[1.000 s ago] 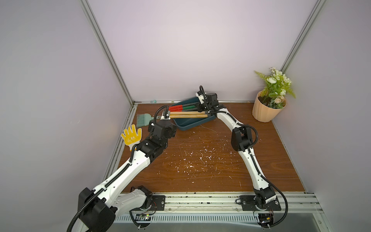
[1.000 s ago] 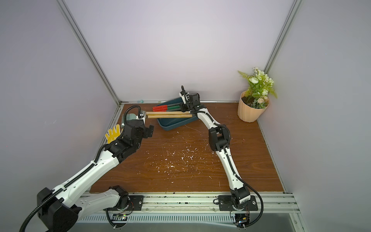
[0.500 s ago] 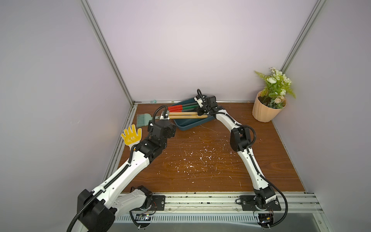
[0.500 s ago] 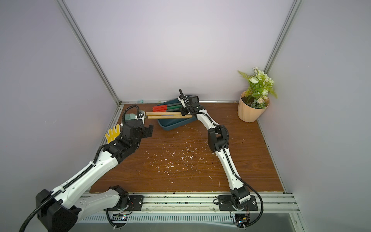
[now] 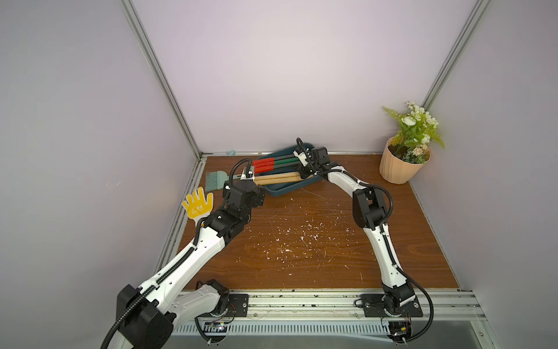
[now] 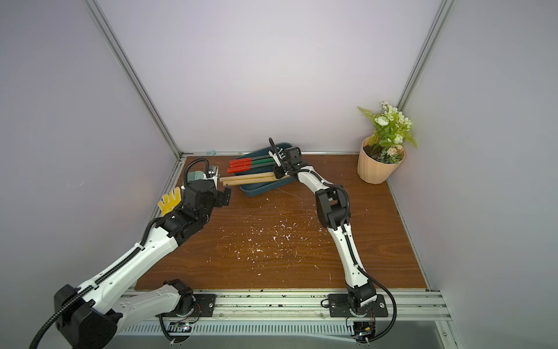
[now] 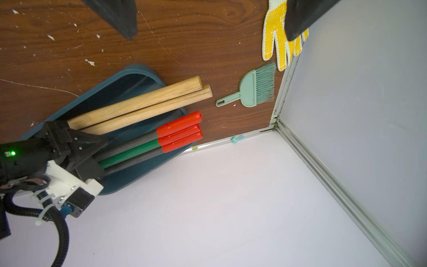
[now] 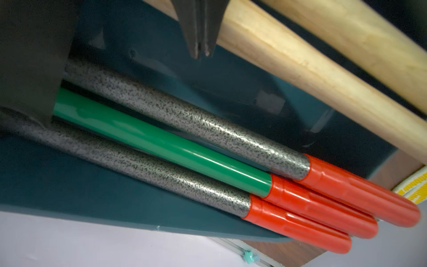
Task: Put the small hoe into the storage box
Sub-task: Adjust the hoe in the storage box, then reset both arms
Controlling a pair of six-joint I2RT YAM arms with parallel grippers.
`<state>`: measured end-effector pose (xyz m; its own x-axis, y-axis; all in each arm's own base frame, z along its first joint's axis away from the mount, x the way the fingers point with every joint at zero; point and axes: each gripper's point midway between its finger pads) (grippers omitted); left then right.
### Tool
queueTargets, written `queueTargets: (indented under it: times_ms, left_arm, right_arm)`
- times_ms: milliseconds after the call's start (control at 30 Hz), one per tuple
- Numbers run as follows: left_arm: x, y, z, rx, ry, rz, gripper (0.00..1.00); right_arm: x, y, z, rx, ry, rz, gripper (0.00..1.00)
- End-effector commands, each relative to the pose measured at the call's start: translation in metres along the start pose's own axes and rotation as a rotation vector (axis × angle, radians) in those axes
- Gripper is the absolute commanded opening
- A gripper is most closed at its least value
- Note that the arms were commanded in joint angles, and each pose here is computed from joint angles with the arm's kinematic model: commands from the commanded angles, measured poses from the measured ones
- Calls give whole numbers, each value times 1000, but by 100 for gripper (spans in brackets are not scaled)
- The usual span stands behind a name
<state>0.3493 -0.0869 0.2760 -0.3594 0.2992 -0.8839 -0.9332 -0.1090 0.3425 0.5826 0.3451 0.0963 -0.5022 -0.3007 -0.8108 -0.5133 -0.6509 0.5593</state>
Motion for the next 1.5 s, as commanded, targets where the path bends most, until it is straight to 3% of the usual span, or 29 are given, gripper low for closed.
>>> queueTargets:
  times_ms: [0, 67, 167, 333, 433, 533, 633, 800, 867, 933, 1000, 1100, 1167, 1333, 1467]
  left_arm:
    - [-7, -2, 8, -29, 90, -49, 100]
    - [-7, -7, 9, -48, 117, -63, 100]
    - [7, -19, 15, -90, 163, -57, 100]
    - [53, -36, 40, -213, 253, -36, 100]
    - [84, -41, 59, -311, 291, -21, 100]
    - [107, -49, 66, -325, 306, -13, 100]
    - [125, -55, 66, -304, 295, -19, 100]
    - [155, -62, 69, -330, 243, 6, 100]
    - [165, -67, 63, -308, 218, 21, 100]
    - [168, -72, 59, -299, 204, 21, 100]
    - [161, -78, 58, -290, 180, 7, 100]
    - [159, -88, 64, -300, 187, -8, 100]
    - [159, -94, 68, -291, 193, -7, 100]
    - [167, -85, 83, -249, 281, -107, 100]
    - [166, -90, 65, -152, 229, -125, 100]
  right_arm:
    - [-72, 29, 6, 38, 50, -150, 13]
    - [-98, 41, 8, 49, 52, -187, 29]
    - [-130, 72, 16, 75, 44, -253, 39]
    - [-127, 152, 19, 220, 7, -359, 58]
    - [-90, 203, 13, 343, -47, -369, 66]
    - [-29, 245, -2, 488, -131, -317, 79]
    - [39, 287, -16, 620, -213, -292, 84]
    - [136, 363, -65, 983, -350, -313, 90]
    - [164, 371, -75, 1060, -334, -251, 97]
    - [184, 381, -84, 1143, -365, -218, 97]
    - [192, 390, -86, 1173, -384, -286, 97]
    - [194, 400, -81, 1158, -372, -455, 98]
    - [198, 402, -81, 1161, -351, -500, 99]
    - [186, 385, -87, 1085, -267, -507, 100]
    - [171, 359, -95, 990, -233, -505, 100]
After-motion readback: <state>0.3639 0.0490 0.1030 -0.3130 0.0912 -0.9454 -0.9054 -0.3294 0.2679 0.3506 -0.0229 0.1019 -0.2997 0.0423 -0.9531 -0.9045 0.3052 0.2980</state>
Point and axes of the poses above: each gripper's point midway between its finger pads, its own y axis back along the fingers, its own z axis along the line the jaws close on, x = y × z, and after that the axes turned 5 degrees about -y, right-handed
